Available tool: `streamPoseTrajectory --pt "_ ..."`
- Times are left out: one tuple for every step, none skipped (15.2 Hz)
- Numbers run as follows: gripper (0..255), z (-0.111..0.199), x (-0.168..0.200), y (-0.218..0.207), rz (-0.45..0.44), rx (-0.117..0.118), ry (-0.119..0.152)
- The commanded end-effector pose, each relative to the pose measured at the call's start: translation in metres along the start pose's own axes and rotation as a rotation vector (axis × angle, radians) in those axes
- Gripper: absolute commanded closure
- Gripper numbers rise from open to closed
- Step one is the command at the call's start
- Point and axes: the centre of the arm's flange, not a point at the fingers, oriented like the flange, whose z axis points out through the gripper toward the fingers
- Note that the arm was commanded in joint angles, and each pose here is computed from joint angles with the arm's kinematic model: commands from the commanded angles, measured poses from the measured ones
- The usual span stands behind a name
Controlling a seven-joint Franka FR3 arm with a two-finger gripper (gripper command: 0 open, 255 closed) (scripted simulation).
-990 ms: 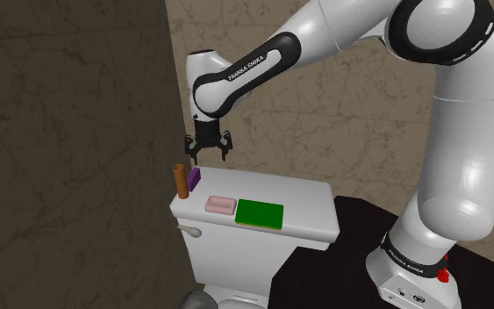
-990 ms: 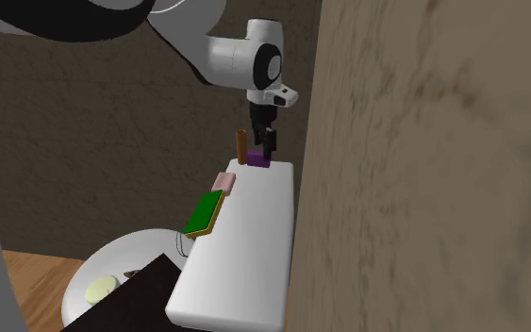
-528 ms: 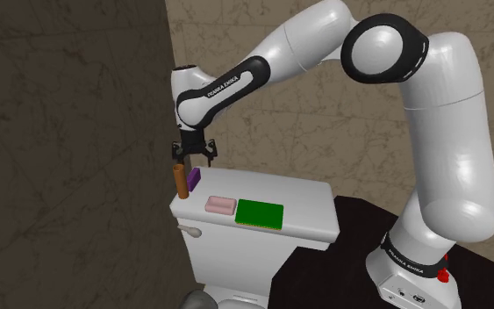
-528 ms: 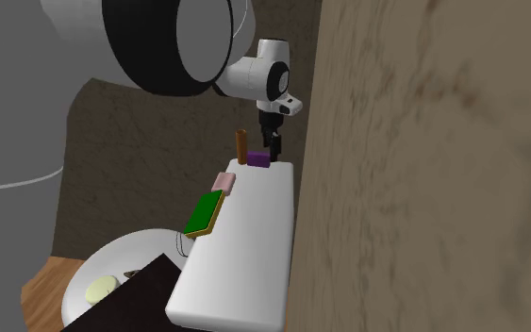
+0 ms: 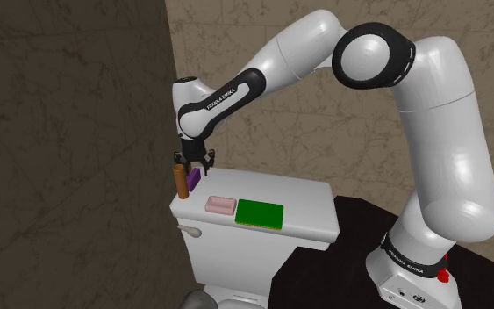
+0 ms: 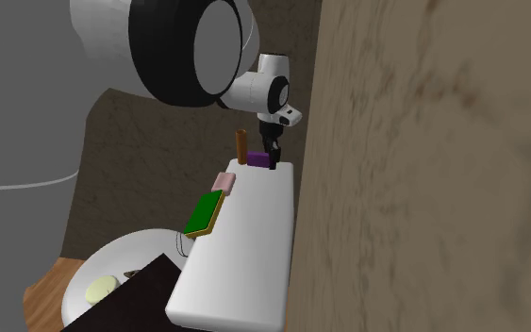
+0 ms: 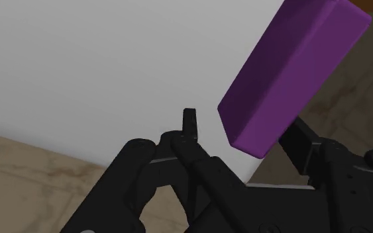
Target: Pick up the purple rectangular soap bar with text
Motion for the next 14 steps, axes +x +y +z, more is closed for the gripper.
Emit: streamPoseTrajectory --pt "255 0.001 0.000 0.000 0.000 0.000 0.000" --pt "255 0.001 0.000 0.000 0.000 0.000 0.000" --pt "255 0.001 0.000 0.000 0.000 0.000 0.000" --pt "255 0.001 0.000 0.000 0.000 0.000 0.000" --pt "255 0.001 0.000 0.000 0.000 0.000 0.000" --pt "255 0.001 0.000 0.000 0.000 0.000 0.000" --pt "255 0.001 0.000 0.000 0.000 0.000 0.000" --pt "255 0.001 0.000 0.000 0.000 0.000 0.000" --pt "255 0.001 0.000 0.000 0.000 0.000 0.000" --pt "255 -0.004 0.000 0.000 0.000 0.000 0.000" --pt "255 -0.009 0.000 0.000 0.000 0.000 0.000" --pt "255 -0.015 0.000 0.000 0.000 0.000 0.000" --pt "255 -0.020 0.000 0.000 0.000 0.000 0.000" --pt "255 -0.025 -0.001 0.000 0.000 0.000 0.000"
